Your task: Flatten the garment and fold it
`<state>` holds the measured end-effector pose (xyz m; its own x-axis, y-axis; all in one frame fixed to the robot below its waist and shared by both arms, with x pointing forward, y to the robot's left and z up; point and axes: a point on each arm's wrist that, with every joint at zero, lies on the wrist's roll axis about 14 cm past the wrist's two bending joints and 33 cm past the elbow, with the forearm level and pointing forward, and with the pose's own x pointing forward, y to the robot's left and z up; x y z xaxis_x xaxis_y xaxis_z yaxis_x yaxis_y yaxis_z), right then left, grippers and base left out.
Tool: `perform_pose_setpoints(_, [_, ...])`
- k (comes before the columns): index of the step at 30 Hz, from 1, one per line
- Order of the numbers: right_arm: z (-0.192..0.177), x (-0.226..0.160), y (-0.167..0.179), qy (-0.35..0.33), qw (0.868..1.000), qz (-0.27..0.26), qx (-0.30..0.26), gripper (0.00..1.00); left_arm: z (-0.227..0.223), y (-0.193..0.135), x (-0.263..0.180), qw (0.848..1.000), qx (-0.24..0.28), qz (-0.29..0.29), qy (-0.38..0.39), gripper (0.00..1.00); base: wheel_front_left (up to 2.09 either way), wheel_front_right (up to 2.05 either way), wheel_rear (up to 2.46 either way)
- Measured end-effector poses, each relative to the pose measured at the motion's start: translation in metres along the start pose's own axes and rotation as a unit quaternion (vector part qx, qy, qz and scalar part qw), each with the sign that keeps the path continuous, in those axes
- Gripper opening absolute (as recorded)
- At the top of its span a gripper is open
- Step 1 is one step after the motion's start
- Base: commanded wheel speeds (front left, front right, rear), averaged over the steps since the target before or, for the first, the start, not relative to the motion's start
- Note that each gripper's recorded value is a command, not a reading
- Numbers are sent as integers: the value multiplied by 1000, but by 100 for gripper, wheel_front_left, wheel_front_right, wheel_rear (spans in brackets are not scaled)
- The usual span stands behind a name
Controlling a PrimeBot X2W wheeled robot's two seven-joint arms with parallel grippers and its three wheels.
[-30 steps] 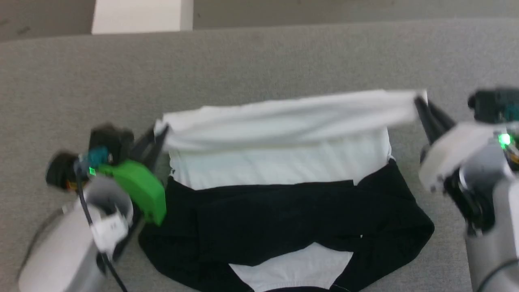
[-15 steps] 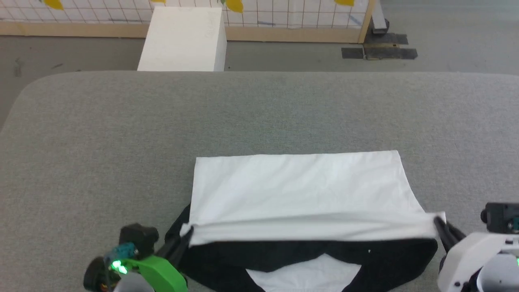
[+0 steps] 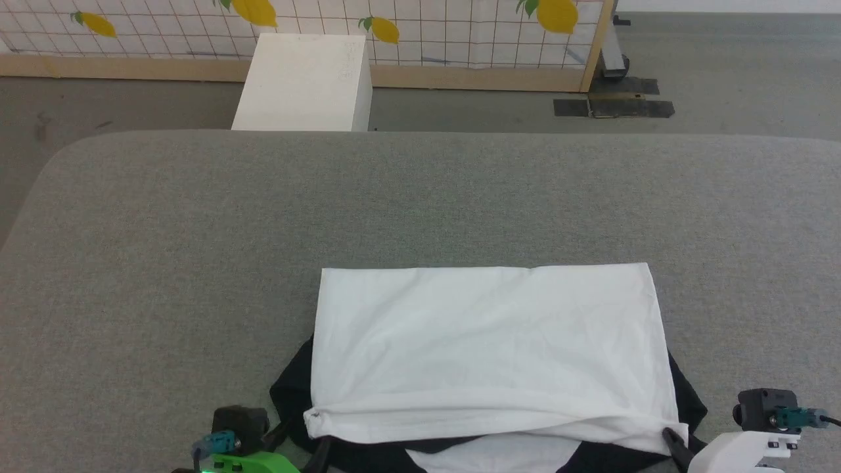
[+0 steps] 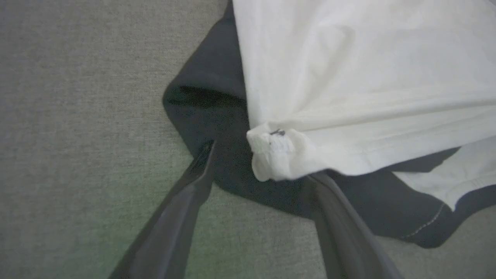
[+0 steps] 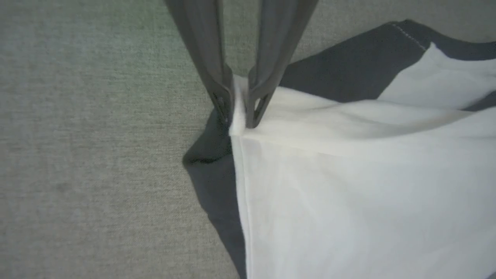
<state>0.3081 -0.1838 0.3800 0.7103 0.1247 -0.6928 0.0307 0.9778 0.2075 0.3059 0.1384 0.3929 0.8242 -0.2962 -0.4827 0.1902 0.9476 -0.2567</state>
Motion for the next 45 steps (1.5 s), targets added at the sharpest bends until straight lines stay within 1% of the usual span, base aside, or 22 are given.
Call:
perform_pose_setpoints(3, [0,-2,-2,-5,1000,-2,7,100,3,2,-1,1000,-9,9,-14,100,0,0,0])
perform_pose_setpoints(8, [-1,-10,-21,-11,999,-30,6,100,0,20,-12,998,-20,51,-26,100,0,0,0])
perform_pose_setpoints(14, [18,-19,-37,-49,997,-53,9,100,14,42,-26,993,-24,96,-60,100,0,0,0])
perform_pose_setpoints(17, [32,-20,-38,-83,995,-54,10,100,30,53,-32,987,-24,125,-100,100,0,0,0])
perform_pose_setpoints(20, [49,-16,-29,-122,992,-41,7,100,50,61,-36,978,-12,143,-148,100,0,0,0])
perform_pose_setpoints(23, [63,-10,-19,-154,988,-25,10,100,75,64,-32,969,1,150,-194,100,0,0,0])
perform_pose_setpoints(25, [67,-5,-15,-162,987,-19,12,100,94,61,-28,964,10,147,-223,100,0,0,0])
perform_pose_setpoints(30, [60,13,-6,-140,990,-4,26,100,148,49,-27,941,30,137,-306,100,0,0,0])
perform_pose_setpoints(32, [54,20,-4,-120,992,0,32,100,156,46,-28,937,32,134,-322,100,0,0,0])
perform_pose_setpoints(33, [48,28,0,-97,994,5,40,100,162,42,-29,933,36,128,-335,100,0,0,0])
perform_pose_setpoints(38, [33,38,4,-46,998,9,40,100,165,40,-28,930,42,124,-344,100,0,0,0])
perform_pose_setpoints(44, [28,43,10,-7,999,17,34,100,164,40,-27,931,46,119,-343,100,0,0,0])
perform_pose_setpoints(45, [27,43,12,-1,999,22,36,48,163,41,-27,931,46,119,-342,100,0,0,0])
